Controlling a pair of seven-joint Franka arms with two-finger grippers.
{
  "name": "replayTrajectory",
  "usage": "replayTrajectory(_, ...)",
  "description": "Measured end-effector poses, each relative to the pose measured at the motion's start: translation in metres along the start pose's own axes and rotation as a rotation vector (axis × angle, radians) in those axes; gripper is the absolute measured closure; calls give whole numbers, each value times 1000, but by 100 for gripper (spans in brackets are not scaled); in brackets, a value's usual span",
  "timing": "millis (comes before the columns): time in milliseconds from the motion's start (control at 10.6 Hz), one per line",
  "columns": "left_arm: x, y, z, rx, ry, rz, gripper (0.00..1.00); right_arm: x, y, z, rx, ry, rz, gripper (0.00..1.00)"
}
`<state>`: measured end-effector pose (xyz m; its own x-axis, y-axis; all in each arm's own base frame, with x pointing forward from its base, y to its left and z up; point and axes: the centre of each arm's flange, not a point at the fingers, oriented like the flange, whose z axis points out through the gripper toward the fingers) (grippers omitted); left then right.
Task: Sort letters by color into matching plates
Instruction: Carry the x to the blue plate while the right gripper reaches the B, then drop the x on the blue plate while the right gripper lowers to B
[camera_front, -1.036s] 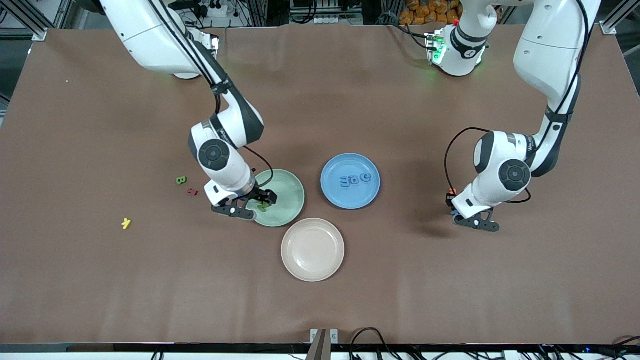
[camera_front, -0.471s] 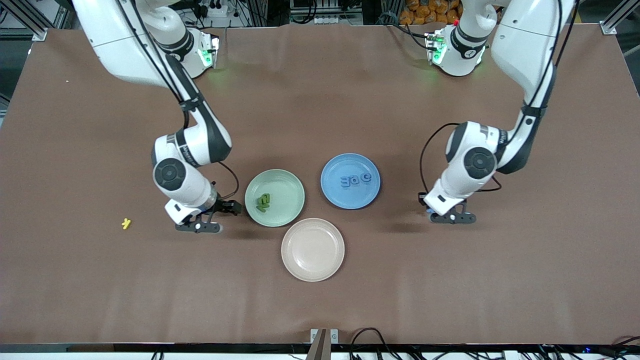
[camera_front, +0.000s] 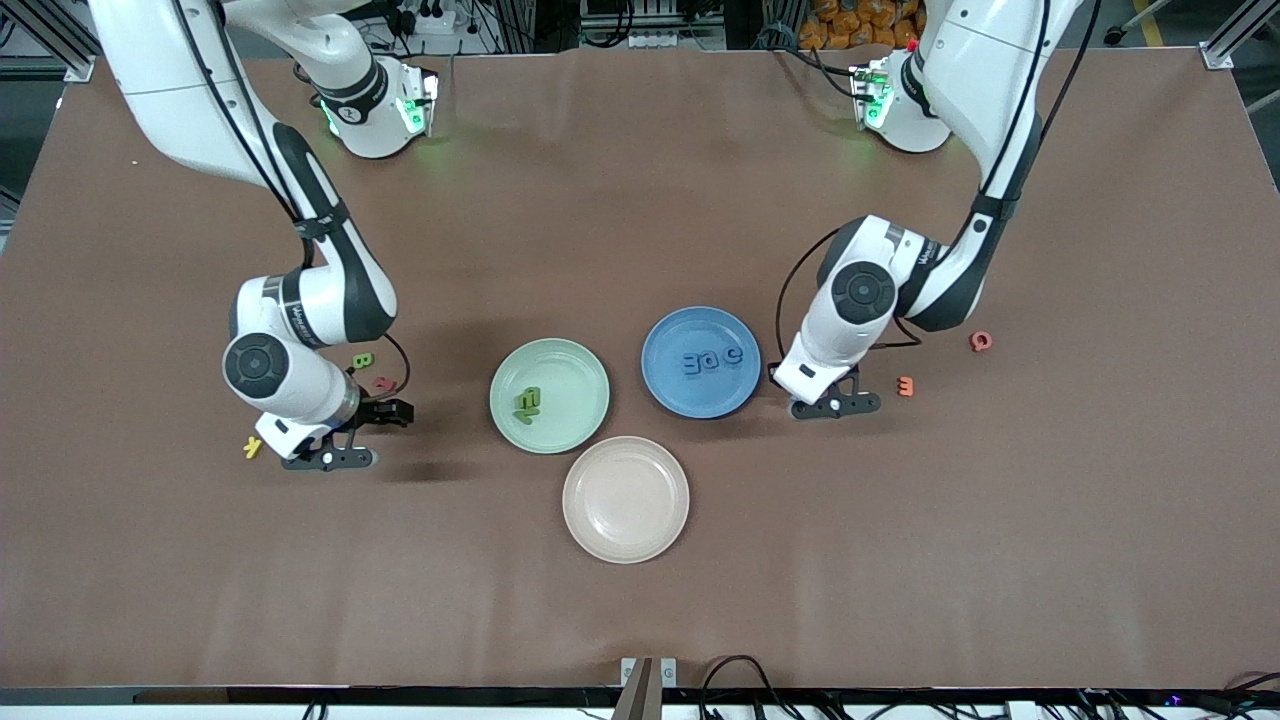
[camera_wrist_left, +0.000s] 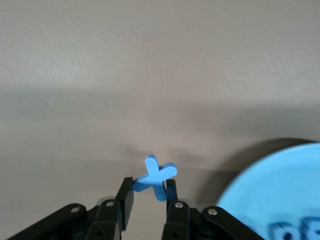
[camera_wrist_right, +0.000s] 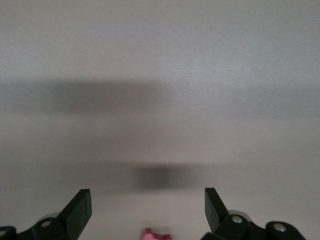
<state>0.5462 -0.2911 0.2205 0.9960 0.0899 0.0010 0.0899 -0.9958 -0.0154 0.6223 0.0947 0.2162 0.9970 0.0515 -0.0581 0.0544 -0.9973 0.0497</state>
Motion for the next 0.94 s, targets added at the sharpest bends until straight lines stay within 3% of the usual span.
replayTrajectory(377, -25, 51, -21, 6, -15, -29, 70, -41, 48, 2, 5, 59, -77, 0)
replayTrajectory(942, -74, 109, -25, 10, -16, -12, 70, -91, 48, 11, 14, 65, -116, 0)
